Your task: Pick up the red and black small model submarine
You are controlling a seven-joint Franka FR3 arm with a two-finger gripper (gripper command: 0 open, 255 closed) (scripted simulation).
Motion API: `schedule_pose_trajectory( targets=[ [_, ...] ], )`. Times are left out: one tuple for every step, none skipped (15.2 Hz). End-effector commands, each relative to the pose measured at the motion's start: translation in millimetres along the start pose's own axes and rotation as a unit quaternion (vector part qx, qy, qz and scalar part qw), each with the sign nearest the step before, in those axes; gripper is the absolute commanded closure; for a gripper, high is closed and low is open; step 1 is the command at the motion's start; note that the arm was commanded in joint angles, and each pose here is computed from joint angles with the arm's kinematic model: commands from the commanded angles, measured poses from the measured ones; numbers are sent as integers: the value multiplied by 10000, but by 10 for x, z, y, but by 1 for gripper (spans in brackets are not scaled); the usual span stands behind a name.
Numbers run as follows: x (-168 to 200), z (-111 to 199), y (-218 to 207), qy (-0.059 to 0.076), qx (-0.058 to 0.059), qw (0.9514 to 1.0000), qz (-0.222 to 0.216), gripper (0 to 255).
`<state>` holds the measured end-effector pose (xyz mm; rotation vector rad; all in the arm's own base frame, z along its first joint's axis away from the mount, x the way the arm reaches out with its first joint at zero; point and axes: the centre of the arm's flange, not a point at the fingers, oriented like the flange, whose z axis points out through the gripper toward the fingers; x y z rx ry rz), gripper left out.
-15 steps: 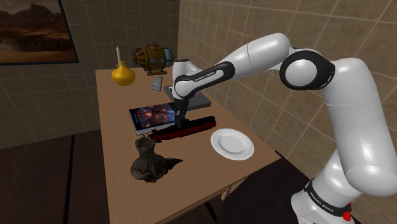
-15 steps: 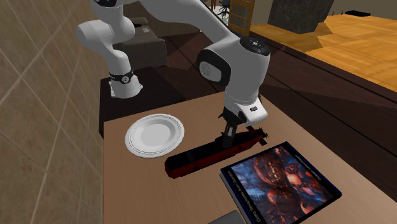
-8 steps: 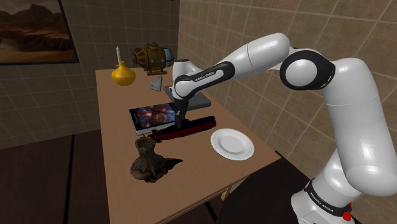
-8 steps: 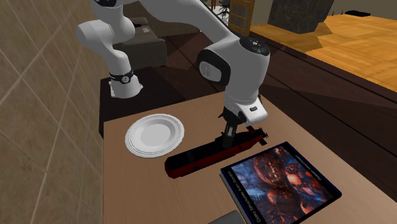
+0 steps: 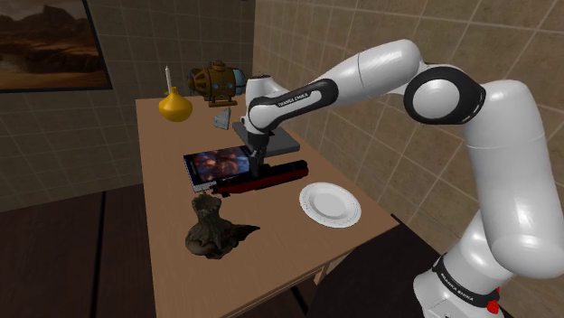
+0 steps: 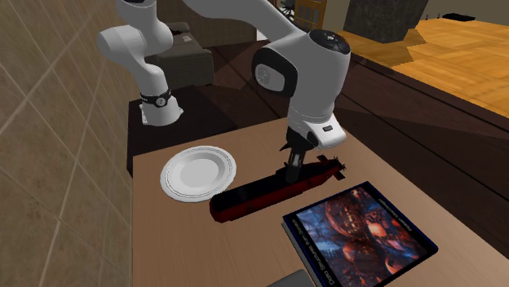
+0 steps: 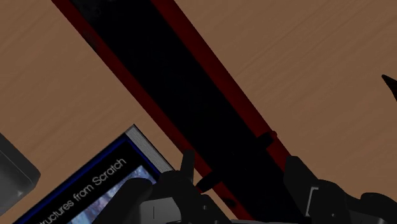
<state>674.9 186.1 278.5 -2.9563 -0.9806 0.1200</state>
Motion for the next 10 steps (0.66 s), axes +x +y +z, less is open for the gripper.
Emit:
schedule_pose_trajectory(
  targets=[
    [7, -129, -6, 12, -5, 10000, -1, 255],
    [3, -182, -9, 12, -5, 10000, -1, 255],
    [0, -235, -11, 12, -5, 10000, -1, 255],
    [-4, -287, -14, 12, -5, 10000, -1, 255],
    [-7, -340, -17, 12, -5, 10000, -1, 255],
    [-11, -392, -19, 12, -5, 10000, -1, 255],
    [-14, -445, -22, 12, -5, 10000, -1, 255],
    [-17, -498, -24, 12, -5, 10000, -1, 255],
    [-18, -506, -25, 12, -5, 10000, -1, 255],
    [-18, -506, -24, 12, -5, 10000, -1, 255]
  ],
)
